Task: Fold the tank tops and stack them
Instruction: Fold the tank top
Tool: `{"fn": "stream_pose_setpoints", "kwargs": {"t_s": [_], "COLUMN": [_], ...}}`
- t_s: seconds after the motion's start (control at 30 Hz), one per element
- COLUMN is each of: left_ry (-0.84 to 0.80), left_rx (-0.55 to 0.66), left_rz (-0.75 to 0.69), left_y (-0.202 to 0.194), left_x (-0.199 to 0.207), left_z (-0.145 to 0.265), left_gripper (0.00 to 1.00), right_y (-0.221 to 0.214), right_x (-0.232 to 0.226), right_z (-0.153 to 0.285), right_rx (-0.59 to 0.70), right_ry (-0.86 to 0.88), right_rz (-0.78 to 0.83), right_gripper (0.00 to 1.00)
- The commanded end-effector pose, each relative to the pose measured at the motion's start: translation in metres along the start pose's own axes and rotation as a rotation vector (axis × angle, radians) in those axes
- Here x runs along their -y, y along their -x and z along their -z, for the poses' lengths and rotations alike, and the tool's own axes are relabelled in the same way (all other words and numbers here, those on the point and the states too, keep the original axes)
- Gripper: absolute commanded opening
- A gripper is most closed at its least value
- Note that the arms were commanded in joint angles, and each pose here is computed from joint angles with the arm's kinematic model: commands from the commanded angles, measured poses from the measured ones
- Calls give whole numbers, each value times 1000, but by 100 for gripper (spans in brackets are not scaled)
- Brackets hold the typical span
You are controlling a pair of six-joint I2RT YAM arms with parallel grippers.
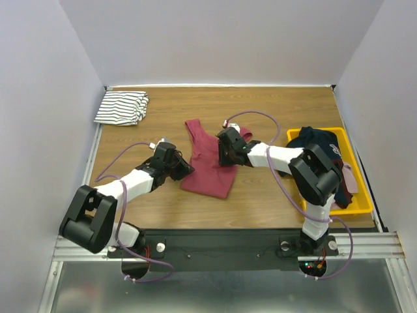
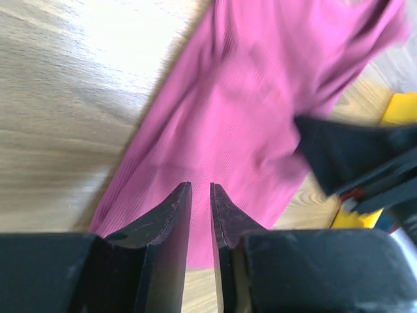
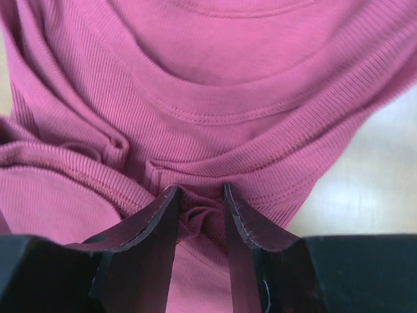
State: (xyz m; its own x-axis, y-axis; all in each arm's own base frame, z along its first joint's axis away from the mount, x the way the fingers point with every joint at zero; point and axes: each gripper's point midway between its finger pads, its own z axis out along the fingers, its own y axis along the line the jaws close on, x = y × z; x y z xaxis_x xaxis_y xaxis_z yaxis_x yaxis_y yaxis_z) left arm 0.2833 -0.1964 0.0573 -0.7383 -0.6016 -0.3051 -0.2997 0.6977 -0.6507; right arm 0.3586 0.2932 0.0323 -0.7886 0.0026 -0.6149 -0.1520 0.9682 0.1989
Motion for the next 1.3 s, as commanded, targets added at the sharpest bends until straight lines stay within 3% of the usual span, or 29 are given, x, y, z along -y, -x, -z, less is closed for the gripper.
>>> {"fn": "stream_pose_setpoints", "kwargs": {"t_s": [0.0,0.27,0.4,0.57,0.67,0.83,0.93,1.27], "left_ry": [-6,-28,-43,-66,-36,1,-11,11], "left_rx": [43,12,14,38,81,106,114,74], "left_rz": [-43,-59,-59,-68,-45,1,12,21], "left_y": [14,11,12,24,45,76,95,106], "left_x": [11,18,22,38,37,33,40,40], "left_z": [16,16,14,11,1,-27,-45,-86], "left_gripper": [30,29,30,30,30,27,25,26], "right_y": [-39,-71,-45,7,35,70,81,84], "right_x": [-13,-45,-35,-51,-57,-60,-63,-60], "right_z": [33,83,90,97,79,48,23,-37], "right_rx": [-41,-32,68,167,177,194,183,146], "right_ry": [26,136,90,115,115,100,97,58], "right_rz": [-13,-73,-87,-73,-59,-44,-41,-42], "right_gripper": [40,40,50,51,50,33,29,27]}}
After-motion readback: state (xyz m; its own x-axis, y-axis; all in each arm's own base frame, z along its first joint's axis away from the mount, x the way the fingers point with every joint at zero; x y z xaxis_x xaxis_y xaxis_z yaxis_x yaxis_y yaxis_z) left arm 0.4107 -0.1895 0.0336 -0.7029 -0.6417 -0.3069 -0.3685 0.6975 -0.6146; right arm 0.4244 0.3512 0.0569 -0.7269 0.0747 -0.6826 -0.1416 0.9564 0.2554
